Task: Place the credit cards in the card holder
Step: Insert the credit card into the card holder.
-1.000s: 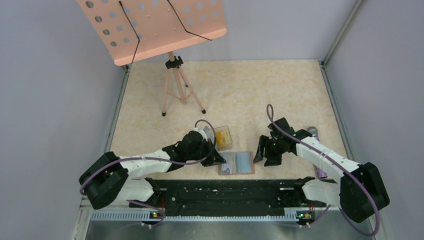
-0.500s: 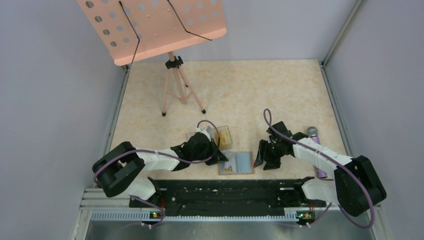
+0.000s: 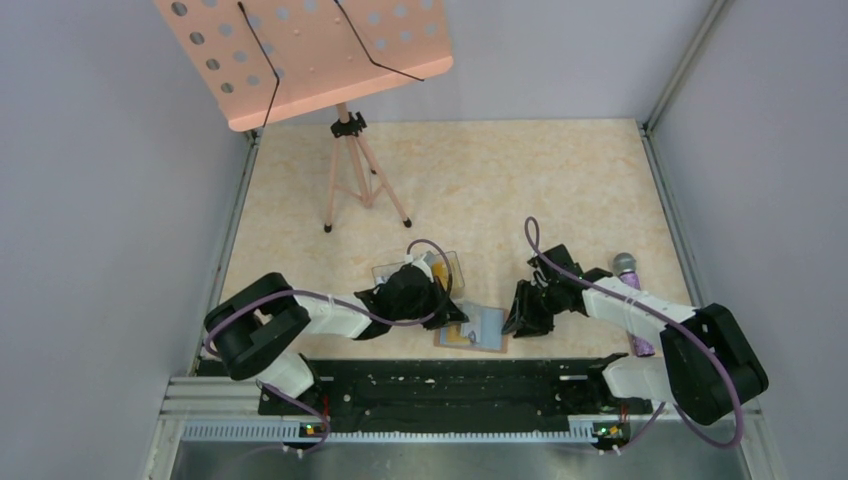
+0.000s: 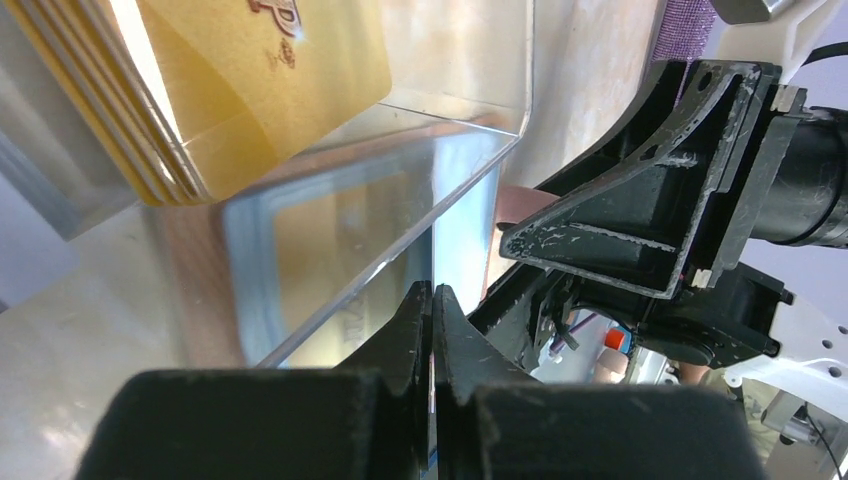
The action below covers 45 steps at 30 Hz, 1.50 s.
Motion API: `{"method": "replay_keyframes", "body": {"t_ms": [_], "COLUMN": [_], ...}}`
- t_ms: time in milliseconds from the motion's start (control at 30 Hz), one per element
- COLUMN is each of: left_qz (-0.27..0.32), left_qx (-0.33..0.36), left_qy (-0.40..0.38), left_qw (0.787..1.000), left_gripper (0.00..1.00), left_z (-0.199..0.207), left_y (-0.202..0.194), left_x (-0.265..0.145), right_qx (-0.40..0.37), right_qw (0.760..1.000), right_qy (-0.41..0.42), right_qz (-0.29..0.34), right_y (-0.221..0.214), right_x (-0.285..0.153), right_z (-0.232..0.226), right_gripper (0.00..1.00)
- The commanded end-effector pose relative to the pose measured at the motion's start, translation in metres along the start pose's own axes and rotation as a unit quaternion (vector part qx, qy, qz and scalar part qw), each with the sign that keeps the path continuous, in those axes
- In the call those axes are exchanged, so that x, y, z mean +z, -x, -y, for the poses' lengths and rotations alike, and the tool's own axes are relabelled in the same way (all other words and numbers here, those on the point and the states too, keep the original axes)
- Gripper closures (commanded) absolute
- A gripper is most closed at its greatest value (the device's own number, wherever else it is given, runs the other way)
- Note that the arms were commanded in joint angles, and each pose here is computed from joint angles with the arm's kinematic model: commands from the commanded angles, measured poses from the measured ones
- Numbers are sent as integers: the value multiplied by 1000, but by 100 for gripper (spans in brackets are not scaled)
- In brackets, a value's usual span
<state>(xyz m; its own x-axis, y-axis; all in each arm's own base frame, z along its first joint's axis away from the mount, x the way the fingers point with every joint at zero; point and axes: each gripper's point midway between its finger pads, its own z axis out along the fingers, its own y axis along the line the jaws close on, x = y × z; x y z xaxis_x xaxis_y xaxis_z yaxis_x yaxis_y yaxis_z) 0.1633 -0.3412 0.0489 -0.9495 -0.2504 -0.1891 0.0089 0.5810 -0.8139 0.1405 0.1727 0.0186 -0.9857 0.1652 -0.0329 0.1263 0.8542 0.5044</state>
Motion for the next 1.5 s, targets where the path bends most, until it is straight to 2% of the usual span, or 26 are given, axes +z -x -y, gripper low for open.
{"method": "replay_keyframes", "body": {"t_ms": [0, 400, 767, 900, 1167, 1467], "left_qz": [2, -4, 54, 31, 19, 1], "left_qx": [9, 19, 38, 43, 42, 37], "left_qy": [-38, -12, 23, 29, 52, 16], "left_qw": [999, 1000, 998, 998, 998, 999], "left_gripper": [100, 100, 100, 100, 100, 100], "left_z": [25, 10, 6, 1, -13, -4], "left_y": [3, -4, 13, 6, 2, -6], "left_x": [5, 2, -29, -23, -16, -7], "right_qx": [12, 18, 19, 18, 20, 21], "right_qw": [1000, 1000, 1000, 1000, 1000, 1000], "right_qy": [7, 8, -2, -4, 0, 6], "right_qz": [-3, -4, -6, -8, -9, -11], "right_y": [-3, -7, -8, -9, -11, -11], "right_x": [9, 11, 13, 15, 14, 15], "right_z": [5, 8, 14, 15, 15, 13], "right_gripper": [65, 66, 66, 66, 67, 67]}}
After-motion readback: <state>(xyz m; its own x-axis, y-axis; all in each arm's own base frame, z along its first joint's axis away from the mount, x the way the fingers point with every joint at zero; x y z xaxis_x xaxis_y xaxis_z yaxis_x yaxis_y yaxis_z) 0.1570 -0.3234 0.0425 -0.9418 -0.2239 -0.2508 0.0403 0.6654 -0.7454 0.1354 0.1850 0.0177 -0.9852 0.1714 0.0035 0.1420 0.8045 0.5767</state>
